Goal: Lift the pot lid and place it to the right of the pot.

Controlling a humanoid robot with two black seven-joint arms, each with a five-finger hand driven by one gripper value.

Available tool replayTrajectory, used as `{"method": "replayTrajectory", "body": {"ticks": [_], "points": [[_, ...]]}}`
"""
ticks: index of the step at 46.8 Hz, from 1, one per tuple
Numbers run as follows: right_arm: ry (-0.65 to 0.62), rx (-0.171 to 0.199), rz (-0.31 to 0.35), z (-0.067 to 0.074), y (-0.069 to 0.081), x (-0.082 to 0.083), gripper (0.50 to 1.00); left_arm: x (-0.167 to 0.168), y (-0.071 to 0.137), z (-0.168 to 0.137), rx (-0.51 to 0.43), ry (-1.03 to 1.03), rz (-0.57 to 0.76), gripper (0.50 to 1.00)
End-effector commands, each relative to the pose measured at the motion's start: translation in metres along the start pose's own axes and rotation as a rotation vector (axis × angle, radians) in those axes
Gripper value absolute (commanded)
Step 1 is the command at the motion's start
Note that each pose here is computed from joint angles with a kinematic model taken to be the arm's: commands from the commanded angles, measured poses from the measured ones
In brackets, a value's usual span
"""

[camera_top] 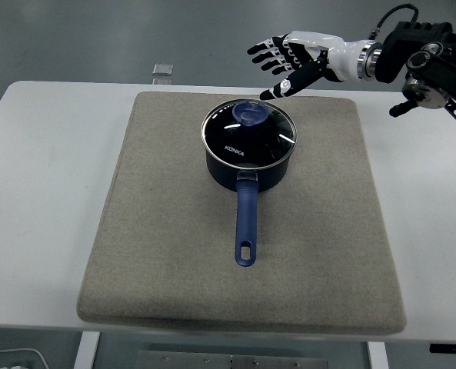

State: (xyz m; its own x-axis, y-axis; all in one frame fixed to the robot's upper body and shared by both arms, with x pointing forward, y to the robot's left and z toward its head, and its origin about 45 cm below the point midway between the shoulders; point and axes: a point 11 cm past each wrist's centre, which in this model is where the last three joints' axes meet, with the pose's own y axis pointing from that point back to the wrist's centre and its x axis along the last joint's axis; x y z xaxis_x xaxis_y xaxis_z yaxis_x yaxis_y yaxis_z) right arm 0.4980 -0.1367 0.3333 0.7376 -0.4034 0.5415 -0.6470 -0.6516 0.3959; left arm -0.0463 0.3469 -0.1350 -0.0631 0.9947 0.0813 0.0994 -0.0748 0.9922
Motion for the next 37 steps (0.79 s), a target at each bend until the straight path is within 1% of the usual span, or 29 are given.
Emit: {"method": "replayTrajectory", "body": {"ticks": [1,5,10,14,16,20,26,28,31,37], "points": [[0.073,-0.023,-0.023,-0.001,-0.002,-0.005,0.911,0.000,0.000,0.000,0.000,0.000,0.000,1.000],[0.141,-0.036,-0.055,-0.004,-0.004,-0.014,0.911,0.000,0.000,0.000,0.000,0.000,0.000,1.000],[0.219,-0.037,-0.085,-0.013,-0.007,-0.022,0.911,0.000,0.000,0.000,0.000,0.000,0.000,1.000],[0.268,-0.014,-0.102,-0.030,-0.008,-0.026,0.911,0.000,0.000,0.000,0.000,0.000,0.000,1.000],[0.287,-0.011,-0.115,-0.034,-0.008,-0.030,0.911,0.000,0.000,0.000,0.000,0.000,0.000,1.000],[0.329,-0.031,-0.120,-0.033,-0.008,-0.029,0.911,0.000,0.000,0.000,0.000,0.000,0.000,1.000],[0.418,-0.074,-0.111,-0.023,-0.010,-0.031,0.909,0.000,0.000,0.000,0.000,0.000,0.000,1.000],[0.441,-0.077,-0.112,-0.023,-0.012,-0.034,0.909,0.000,0.000,0.000,0.000,0.000,0.000,1.000],[0.455,-0.068,-0.112,-0.027,-0.016,-0.038,0.907,0.000,0.000,0.000,0.000,0.000,0.000,1.000],[0.459,-0.063,-0.109,-0.029,-0.017,-0.039,0.903,0.000,0.000,0.000,0.000,0.000,0.000,1.000]]}}
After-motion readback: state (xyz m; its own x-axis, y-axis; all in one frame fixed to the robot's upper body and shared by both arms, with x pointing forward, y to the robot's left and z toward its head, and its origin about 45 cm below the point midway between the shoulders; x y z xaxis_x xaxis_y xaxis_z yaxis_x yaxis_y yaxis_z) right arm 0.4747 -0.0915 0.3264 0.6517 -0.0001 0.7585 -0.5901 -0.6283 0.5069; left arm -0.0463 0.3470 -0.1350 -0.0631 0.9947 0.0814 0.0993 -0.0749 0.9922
